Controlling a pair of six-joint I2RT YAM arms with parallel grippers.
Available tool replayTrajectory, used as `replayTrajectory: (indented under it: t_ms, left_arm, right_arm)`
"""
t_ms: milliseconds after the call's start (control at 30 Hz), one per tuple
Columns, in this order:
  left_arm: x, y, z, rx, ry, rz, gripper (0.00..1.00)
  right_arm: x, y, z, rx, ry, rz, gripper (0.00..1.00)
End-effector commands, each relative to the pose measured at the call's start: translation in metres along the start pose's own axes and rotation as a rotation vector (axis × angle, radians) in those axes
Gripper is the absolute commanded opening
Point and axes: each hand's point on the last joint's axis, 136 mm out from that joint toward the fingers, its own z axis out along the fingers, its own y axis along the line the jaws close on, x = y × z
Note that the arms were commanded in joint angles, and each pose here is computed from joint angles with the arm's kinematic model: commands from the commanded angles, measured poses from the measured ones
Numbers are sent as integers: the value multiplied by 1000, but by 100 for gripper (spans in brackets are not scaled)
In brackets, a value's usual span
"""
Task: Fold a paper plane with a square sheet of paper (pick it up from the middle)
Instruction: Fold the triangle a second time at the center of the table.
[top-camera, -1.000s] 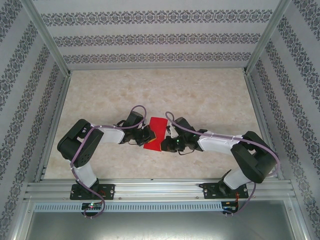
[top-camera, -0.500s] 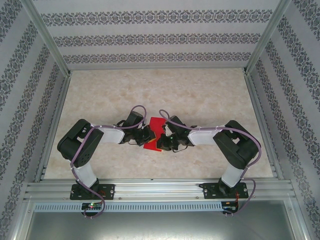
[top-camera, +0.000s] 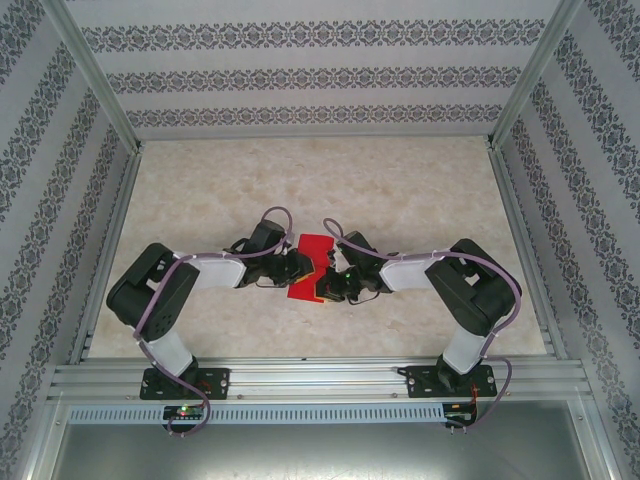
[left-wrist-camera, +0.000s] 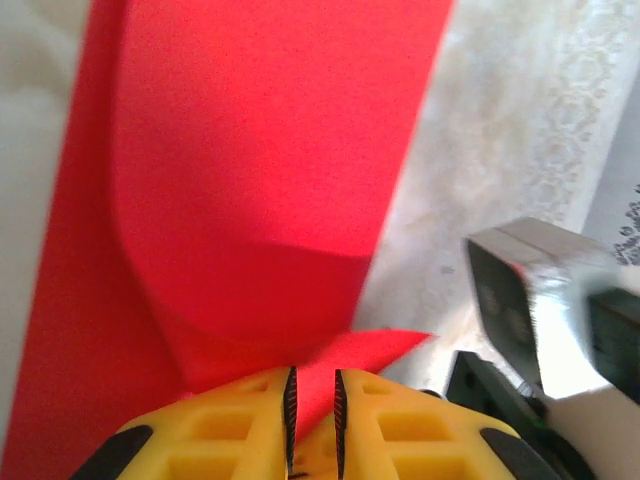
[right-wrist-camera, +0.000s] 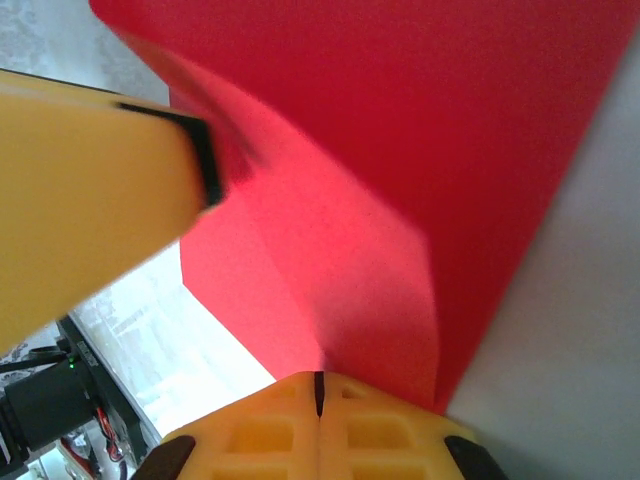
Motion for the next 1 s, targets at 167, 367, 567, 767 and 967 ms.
replayTrajectory:
  t_ms: [167, 367, 567, 767, 967]
  left_arm:
    - [-4, -7, 10, 30, 19, 28, 17]
    - [-12, 10, 19, -55, 17, 45, 14]
    - [-24, 25, 18, -78, -6, 17, 13]
    - [-34, 32, 12, -87, -19, 6, 13]
    - [-48, 42, 5, -91, -41, -18, 13]
  right_arm:
    - [21, -50, 8, 153, 61, 88, 0]
    - [24, -57, 8, 167, 67, 105, 0]
    - [30, -69, 6, 210, 80, 114, 0]
    - [32, -75, 4, 232, 84, 119, 0]
    - [31, -73, 3, 223, 84, 110, 0]
